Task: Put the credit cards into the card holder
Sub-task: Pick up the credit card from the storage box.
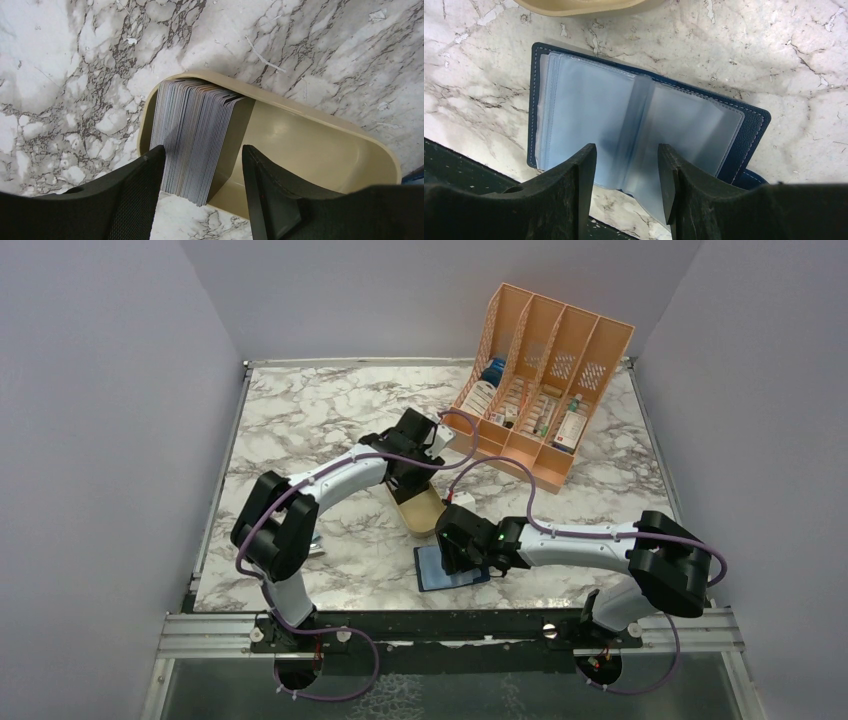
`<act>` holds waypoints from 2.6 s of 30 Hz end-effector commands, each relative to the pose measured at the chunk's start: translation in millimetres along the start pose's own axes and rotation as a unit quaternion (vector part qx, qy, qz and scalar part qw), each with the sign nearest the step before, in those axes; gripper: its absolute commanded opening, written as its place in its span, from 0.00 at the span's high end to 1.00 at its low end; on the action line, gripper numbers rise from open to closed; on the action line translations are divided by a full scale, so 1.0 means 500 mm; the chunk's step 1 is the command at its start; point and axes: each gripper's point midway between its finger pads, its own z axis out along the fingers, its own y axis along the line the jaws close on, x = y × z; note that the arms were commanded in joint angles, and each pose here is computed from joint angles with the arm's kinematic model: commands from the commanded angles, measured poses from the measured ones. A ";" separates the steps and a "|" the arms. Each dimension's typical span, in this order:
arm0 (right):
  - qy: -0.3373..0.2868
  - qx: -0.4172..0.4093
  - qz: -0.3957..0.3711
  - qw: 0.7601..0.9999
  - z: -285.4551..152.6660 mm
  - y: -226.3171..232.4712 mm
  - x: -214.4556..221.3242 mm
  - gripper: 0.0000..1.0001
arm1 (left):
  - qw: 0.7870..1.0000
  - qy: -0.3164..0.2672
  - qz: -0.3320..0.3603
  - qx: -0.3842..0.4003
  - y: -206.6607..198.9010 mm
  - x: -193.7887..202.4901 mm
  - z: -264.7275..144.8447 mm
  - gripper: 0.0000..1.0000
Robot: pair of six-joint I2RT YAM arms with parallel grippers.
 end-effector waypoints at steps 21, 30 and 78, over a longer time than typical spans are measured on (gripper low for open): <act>-0.010 -0.013 -0.005 1.000 -0.023 0.000 -0.004 0.51 | 0.998 0.014 0.028 -0.057 0.029 0.001 0.019 0.77; -0.012 -0.028 -0.009 0.999 -0.032 0.009 -0.006 0.51 | 0.997 -0.005 0.039 -0.071 0.034 -0.040 -0.011 0.99; -0.049 -0.008 0.020 0.999 -0.055 -0.073 -0.021 0.74 | 0.896 -0.100 -0.387 0.191 -0.188 -0.070 -0.192 1.00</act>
